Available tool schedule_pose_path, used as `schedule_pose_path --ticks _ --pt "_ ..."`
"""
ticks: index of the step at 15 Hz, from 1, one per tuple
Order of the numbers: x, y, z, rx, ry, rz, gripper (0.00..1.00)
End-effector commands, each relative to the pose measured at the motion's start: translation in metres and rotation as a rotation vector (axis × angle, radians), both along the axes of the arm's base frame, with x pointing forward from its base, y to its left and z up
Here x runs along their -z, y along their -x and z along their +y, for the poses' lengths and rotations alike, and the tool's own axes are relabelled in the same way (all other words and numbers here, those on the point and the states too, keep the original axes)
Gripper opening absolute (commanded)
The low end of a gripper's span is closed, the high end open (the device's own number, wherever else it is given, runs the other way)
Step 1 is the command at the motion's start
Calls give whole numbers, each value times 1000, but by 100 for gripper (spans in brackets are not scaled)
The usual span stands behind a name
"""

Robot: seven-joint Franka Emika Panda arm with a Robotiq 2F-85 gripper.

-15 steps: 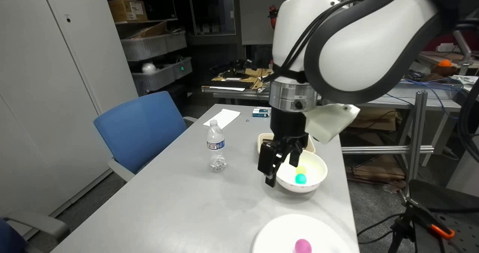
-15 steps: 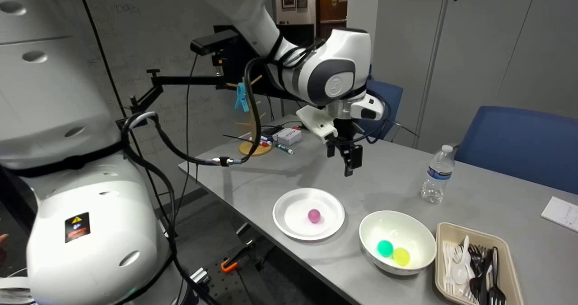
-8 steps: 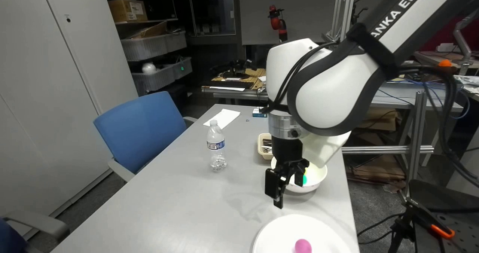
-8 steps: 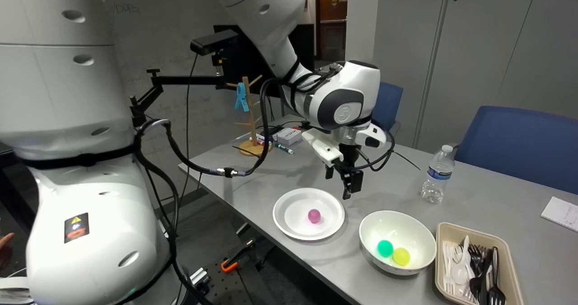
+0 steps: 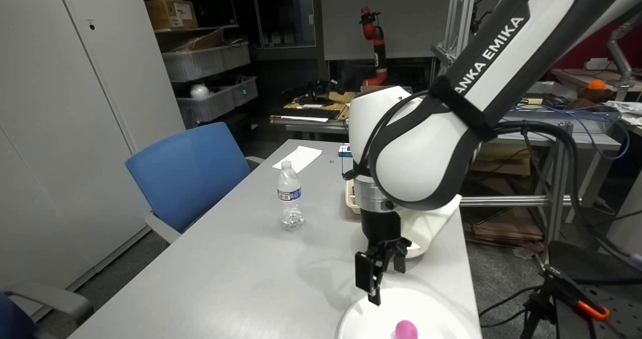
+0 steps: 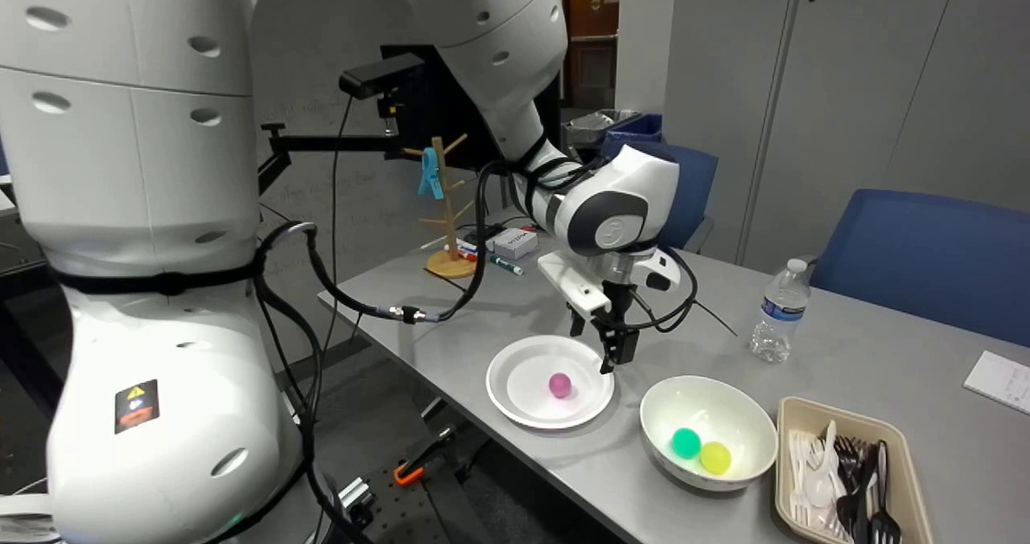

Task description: Pick the purple ball and put it in the bowl

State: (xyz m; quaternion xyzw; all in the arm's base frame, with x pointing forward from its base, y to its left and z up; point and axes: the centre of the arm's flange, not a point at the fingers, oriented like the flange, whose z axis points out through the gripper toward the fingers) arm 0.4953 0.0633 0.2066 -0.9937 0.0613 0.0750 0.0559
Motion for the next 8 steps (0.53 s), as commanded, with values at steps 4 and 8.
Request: schedule_pose_path --ticks 4,8 --pt "31 2 13 -24 -34 -7 100" --pt "48 4 16 -18 -36 -9 100"
